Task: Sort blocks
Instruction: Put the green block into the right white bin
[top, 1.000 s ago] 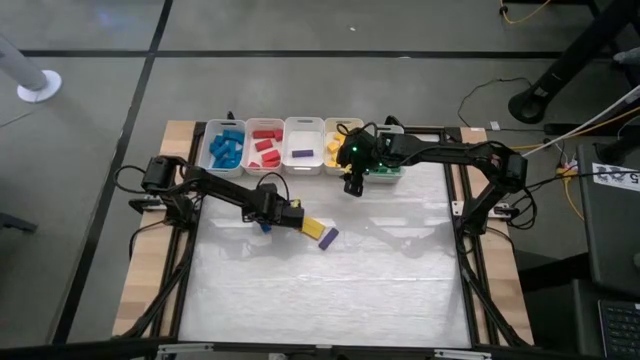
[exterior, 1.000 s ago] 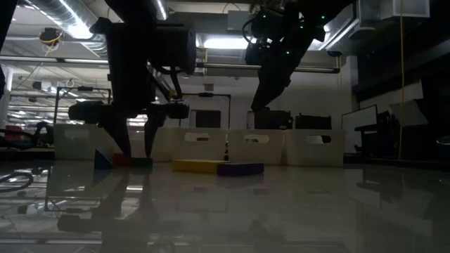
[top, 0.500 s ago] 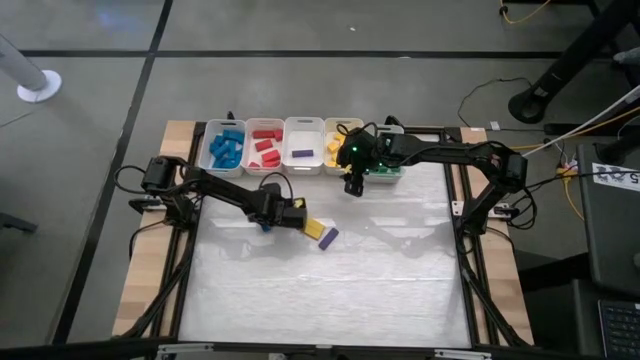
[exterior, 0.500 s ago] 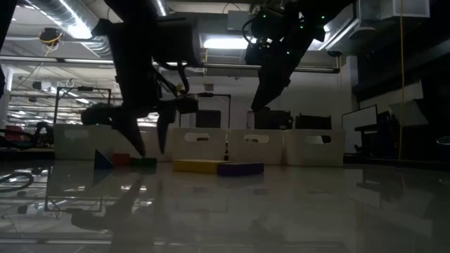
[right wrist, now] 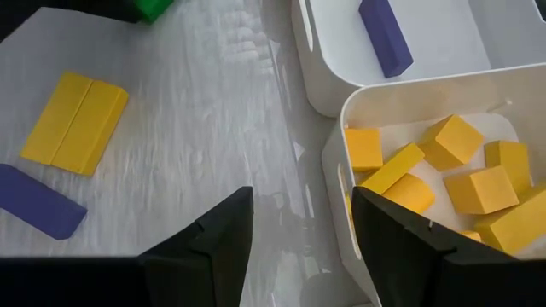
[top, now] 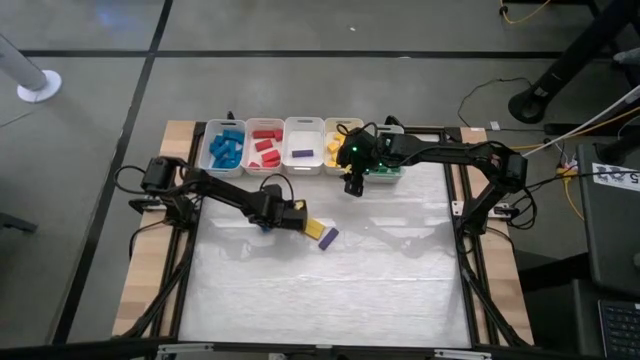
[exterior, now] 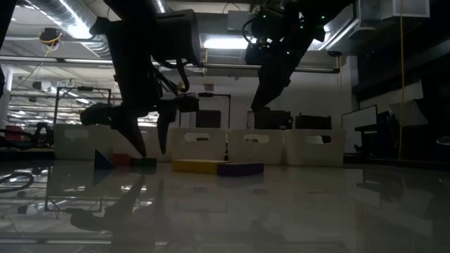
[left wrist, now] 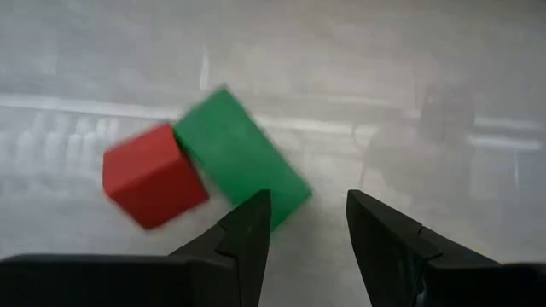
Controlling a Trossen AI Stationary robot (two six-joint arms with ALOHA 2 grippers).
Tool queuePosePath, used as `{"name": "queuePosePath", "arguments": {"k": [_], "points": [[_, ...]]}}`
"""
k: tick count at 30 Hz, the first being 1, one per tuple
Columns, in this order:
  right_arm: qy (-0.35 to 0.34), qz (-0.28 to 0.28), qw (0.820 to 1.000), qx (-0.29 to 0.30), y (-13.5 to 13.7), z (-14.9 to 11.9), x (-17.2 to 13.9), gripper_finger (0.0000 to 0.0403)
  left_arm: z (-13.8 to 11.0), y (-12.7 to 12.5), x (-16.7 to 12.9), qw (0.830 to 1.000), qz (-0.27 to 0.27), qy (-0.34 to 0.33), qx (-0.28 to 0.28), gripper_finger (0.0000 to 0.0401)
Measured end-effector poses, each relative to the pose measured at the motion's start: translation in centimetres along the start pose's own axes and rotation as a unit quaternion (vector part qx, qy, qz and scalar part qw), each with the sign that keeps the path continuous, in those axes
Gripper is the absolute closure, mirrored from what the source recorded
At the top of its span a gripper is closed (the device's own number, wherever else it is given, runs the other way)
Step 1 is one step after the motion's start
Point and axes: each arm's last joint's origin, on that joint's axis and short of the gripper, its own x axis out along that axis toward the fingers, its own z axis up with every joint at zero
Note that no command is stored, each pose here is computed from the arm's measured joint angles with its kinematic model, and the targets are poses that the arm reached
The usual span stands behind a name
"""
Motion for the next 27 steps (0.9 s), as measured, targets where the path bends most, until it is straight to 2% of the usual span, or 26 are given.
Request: {"name": "queuePosePath", "arguments": {"k": [11, 18, 22, 27], "points": [[0.002, 0.000, 1.000, 0.000, 0.0, 0.0, 0.0, 0.0203, -1.3, 0.4, -0.8, 0.996, 0.005, 0.054, 0.076, 0.0258], [0.004, 0.000, 1.000, 0.000, 0.0, -0.1, 0.0, 0.0203, -1.8, 1.2, -1.4, 0.986, 0.034, 0.092, 0.136, 0.0258], [0.004, 0.001, 1.000, 0.000, 0.0, -0.1, 0.0, 0.0203, -1.9, 1.7, -2.2, 0.985, 0.036, 0.106, 0.133, 0.0258], [0.000, 0.000, 1.000, 0.000, 0.0, 0.0, 0.0, 0.0203, -1.8, 1.8, -3.2, 0.991, 0.019, 0.089, 0.093, 0.0258]]}}
